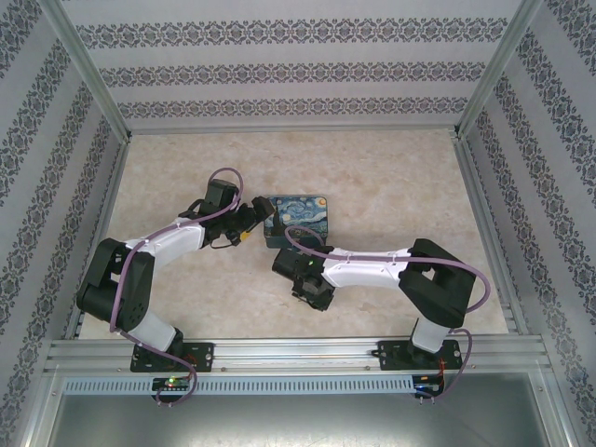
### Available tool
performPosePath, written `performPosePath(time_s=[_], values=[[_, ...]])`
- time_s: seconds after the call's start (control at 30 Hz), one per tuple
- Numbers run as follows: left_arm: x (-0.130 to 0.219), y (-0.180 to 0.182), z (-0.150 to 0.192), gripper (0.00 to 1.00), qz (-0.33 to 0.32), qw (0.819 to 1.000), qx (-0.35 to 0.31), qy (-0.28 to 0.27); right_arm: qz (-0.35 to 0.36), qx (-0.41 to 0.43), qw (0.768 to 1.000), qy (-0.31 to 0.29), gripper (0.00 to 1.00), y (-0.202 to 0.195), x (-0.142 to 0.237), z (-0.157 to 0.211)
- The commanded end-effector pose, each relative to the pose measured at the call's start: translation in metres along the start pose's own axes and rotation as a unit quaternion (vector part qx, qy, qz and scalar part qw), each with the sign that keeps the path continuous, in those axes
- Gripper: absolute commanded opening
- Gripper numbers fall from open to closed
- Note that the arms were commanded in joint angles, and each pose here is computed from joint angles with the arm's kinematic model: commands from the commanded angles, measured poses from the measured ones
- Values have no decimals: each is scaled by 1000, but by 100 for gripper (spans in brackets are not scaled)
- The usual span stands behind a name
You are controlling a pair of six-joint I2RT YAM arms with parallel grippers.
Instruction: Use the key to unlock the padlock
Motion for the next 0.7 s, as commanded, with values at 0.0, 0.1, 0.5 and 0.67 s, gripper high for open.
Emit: performPosePath(time_s=[0.0,0.1,0.5,0.67], values=[[4,-5,-7,99,19,1000,0,-15,5,-2,1000,-1,41,5,-6,-2],[3,-4,-7,99,18,1000,2,-15,8,0,1000,5,38,5,-8,0],[1,0,-5,100,8,1000,5,-7,1,5,1000,14,14,12,-21,2],[0,1,-2,99,6,1000,4,-1,-22,17,999,17,0,16,-24,2]])
Point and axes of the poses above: each hand's point on the last joint's axis, 136 mm out from that joint toward the fingers, its own x axis back along the fingers, its own y axis along the line the jaws close on, z = x × y, the point moved 6 cm from there along x, back along the fingers, and after that the axes turned 15 degrees about -x, right-handed, at the moved point
